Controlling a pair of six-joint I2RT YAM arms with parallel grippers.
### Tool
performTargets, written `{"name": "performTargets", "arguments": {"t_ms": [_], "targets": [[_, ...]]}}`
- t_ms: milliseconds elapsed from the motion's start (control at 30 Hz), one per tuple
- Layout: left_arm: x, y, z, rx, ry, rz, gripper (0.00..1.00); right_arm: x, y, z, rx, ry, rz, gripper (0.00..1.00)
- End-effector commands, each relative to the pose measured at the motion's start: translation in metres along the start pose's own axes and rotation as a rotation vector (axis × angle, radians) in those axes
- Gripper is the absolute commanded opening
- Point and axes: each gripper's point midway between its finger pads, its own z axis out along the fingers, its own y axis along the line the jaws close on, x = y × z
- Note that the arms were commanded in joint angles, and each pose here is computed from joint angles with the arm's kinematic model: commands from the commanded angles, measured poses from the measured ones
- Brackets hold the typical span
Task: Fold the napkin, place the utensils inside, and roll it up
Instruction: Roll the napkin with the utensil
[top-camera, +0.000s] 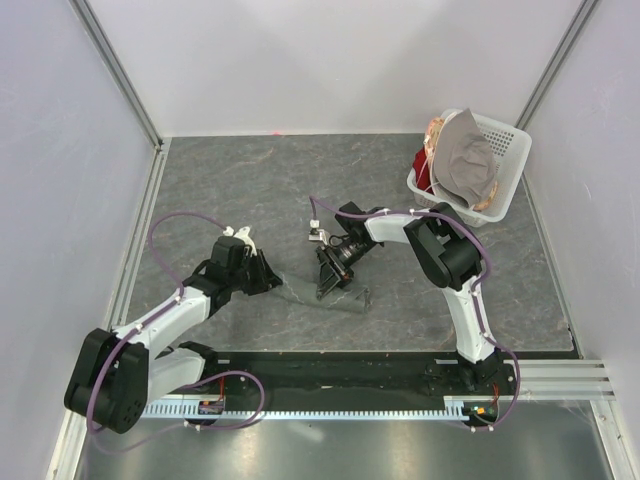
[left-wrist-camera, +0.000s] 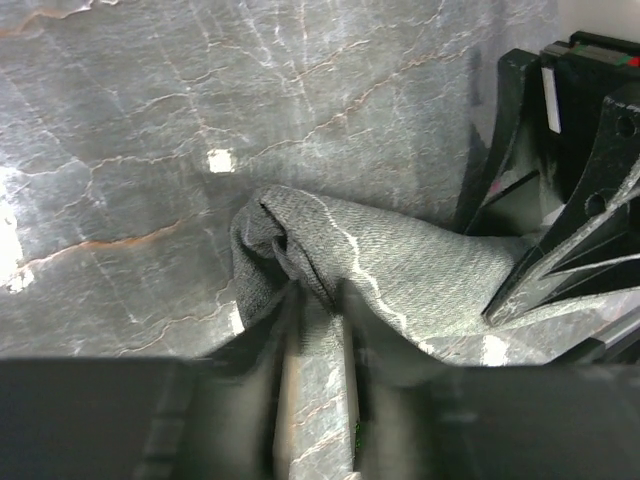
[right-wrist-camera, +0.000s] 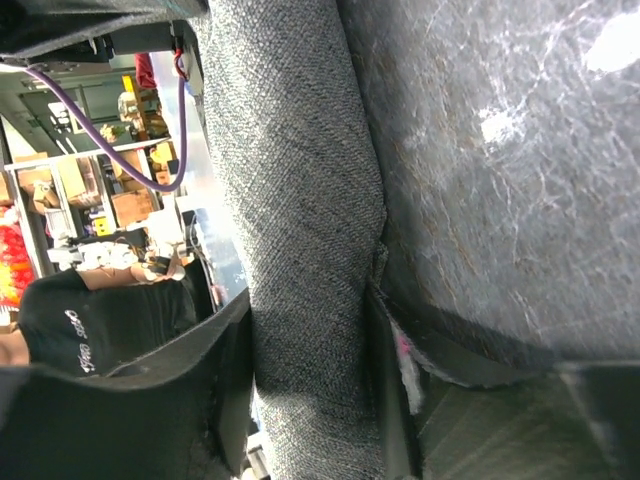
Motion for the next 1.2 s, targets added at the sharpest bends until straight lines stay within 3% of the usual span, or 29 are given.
{"name": "performTargets", "arguments": {"t_ms": [0, 33, 233, 467, 700, 900, 1100, 1167], "targets": [[-0.014, -0.01, 0.001, 0.036, -0.048, 0.006, 0.07, -0.009, -0.023, -0.008, 0.171, -0.02, -0.046, 0.61], [-0.012, -0.006, 0.0, 0.013, -0.035, -0.008, 0.02, -0.016, -0.015, -0.016, 0.206, -0.045, -0.079, 0.64], [-0.013, -0.008, 0.0, -0.031, 0.036, -0.031, 0.02, -0.043, 0.013, -0.063, 0.566, -0.184, -0.318, 0.75], [-0.006, -0.017, -0.001, -0.028, 0.176, -0.045, 0.02, -0.04, 0.034, -0.067, 0.916, -0.262, -0.659, 0.81], [-0.007, -0.019, -0.001, -0.015, 0.237, -0.034, 0.02, -0.019, 0.023, -0.04, 1.017, -0.196, -0.773, 0.85], [-0.009, -0.024, -0.002, 0.008, 0.24, -0.026, 0.02, -0.016, 0.016, -0.023, 0.969, -0.146, -0.795, 0.85], [-0.008, -0.028, -0.003, 0.038, 0.253, -0.003, 0.02, -0.005, 0.003, 0.0, 0.871, -0.025, -0.751, 0.77], [-0.01, -0.029, -0.004, 0.046, 0.25, 0.004, 0.03, -0.002, 0.003, 0.006, 0.826, -0.001, -0.733, 0.7]]}}
